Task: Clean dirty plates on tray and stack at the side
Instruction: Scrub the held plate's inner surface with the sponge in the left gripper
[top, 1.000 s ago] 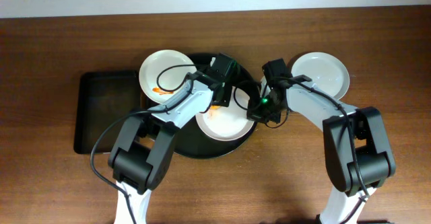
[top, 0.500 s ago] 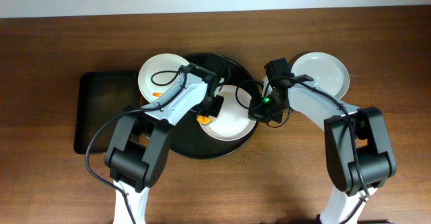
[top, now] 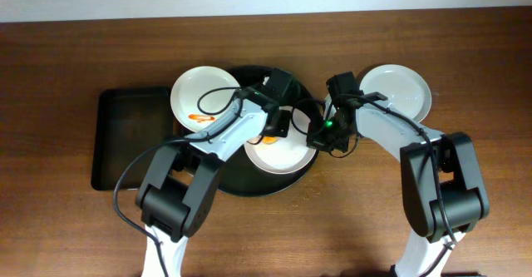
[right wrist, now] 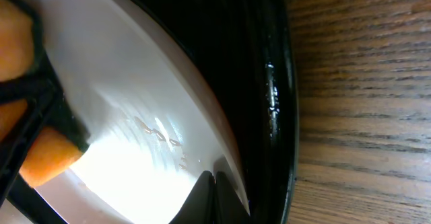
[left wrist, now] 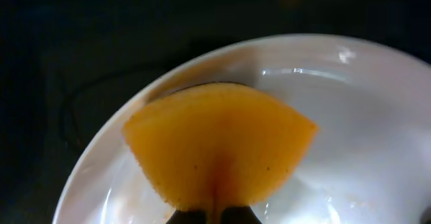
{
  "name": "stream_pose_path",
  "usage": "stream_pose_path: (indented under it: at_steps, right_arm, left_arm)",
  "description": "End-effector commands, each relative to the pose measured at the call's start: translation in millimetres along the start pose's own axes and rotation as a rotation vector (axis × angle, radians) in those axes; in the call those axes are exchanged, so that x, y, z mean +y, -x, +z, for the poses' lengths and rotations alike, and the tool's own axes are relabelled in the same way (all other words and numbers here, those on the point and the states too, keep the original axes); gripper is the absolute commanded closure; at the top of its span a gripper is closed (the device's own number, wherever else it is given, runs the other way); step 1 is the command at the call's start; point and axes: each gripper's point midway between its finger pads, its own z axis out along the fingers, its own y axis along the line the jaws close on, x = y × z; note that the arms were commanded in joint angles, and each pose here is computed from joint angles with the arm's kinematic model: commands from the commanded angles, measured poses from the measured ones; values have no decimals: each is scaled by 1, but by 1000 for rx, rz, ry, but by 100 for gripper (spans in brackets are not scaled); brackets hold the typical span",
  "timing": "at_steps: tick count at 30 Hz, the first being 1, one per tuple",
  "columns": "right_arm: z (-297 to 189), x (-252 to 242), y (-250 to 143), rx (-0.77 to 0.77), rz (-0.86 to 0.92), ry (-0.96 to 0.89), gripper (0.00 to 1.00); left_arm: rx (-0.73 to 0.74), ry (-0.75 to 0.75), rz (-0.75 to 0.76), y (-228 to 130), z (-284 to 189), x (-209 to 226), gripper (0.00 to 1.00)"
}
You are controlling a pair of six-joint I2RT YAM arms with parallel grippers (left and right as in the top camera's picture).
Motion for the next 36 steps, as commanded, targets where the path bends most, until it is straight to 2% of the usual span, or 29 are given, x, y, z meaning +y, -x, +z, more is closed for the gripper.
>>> stream_pose_path:
  at_steps: [1,3,5,8,10,12,15,17,22,28,32,34,36]
  right_arm:
    - [9,-36,-6,16,61,-111,96]
    - [9,-36,-6,13,59,-110,96]
    - [9,-35,-5,10,57,-108,96]
    - [9,-35,-4,6,56,-106,96]
    - [9,-35,-4,6,51,-106,96]
    - [9,-35,-3,5,39,-105,96]
    - [9,-34,-2,1,34,-103,96]
    - [9,-34,-2,1,34,-103,96]
    - [9,-34,-2,1,34,-103,96]
    - [9,-34,-2,2,35,-103,96]
    - [9,-34,-3,2,34,-103,96]
    - [9,-34,-2,2,35,-103,96]
    - [9,-34,-2,1,34,-103,96]
  left_arm:
    - [240,66,-42,-76,58,16,100]
    - [362,8,-54,-102,50,7,100]
    - [448,20,-58,-121,42,11,100]
    - [475,36,-58,-127,39,14,100]
    - [403,165,-68,-114,43,37,100]
    - [328,234,-56,-99,46,50,100]
    - [265,276,-51,-86,49,59,100]
    - [217,311,11,-74,50,65,100]
    - [62,333,117,-34,55,65,100]
    - [-114,280,242,12,58,48,100]
    - [-137,240,280,19,59,39,100]
    - [-66,175,294,2,62,31,100]
    - [43,190,310,-23,61,39,100]
